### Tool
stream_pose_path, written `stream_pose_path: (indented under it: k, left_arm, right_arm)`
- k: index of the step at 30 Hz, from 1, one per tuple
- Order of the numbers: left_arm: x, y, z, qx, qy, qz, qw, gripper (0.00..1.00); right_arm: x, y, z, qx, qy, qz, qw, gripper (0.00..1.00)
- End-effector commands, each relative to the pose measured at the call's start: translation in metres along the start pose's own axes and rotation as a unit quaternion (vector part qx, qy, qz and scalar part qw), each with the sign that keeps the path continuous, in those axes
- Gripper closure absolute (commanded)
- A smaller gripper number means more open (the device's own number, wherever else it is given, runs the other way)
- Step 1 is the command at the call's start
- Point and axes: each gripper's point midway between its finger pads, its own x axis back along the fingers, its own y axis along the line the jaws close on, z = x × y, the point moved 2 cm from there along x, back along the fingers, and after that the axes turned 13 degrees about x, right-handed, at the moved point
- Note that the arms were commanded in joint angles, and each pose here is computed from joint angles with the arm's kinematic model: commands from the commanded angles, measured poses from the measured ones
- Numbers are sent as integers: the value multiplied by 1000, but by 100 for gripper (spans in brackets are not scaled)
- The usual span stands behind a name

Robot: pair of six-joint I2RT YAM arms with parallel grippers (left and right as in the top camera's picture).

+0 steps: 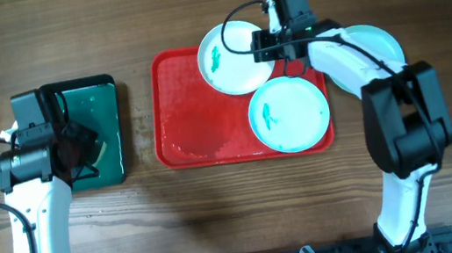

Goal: Clean dirty plates on tray and stack at the side

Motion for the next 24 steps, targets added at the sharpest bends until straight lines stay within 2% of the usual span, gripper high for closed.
stream_pose_path:
  k: [1,4,6,7,8,13,15,20,24]
  left_arm:
    - [-2,2,0,11,3,-2,1000,96]
    - [-2,2,0,11,3,-2,1000,96]
    - [-2,2,0,11,3,-2,1000,96]
    - [-2,2,0,11,3,-2,1000,96]
    - [-2,1,0,11,3,-2,1000,96]
    - [-3,0,-1,11,2,0,1000,96]
    - [-5,-1,0,11,6,1,1000,96]
    - [-9,-7,9,-15,35,15,999,96]
    - [-11,-20,22,-56,68,43,995,96]
  right_arm:
    - [-16,-3,6,-6,10,30,999,35]
    - [-18,-4,8,-13,14,38,999,42]
    - [-18,-2,8,-12,14,37,999,53]
    - [-18,0,10,-11,17,35,999,63]
    - [-18,3,11,-11,21,32,999,67]
    - [-20,35,20,2,40,-23,999,69]
    - [-20,52,26,11,52,-45,998,73]
    - [-19,94,47,31,89,-64,993,94]
    - [-16,115,63,25,117,-69,990,96]
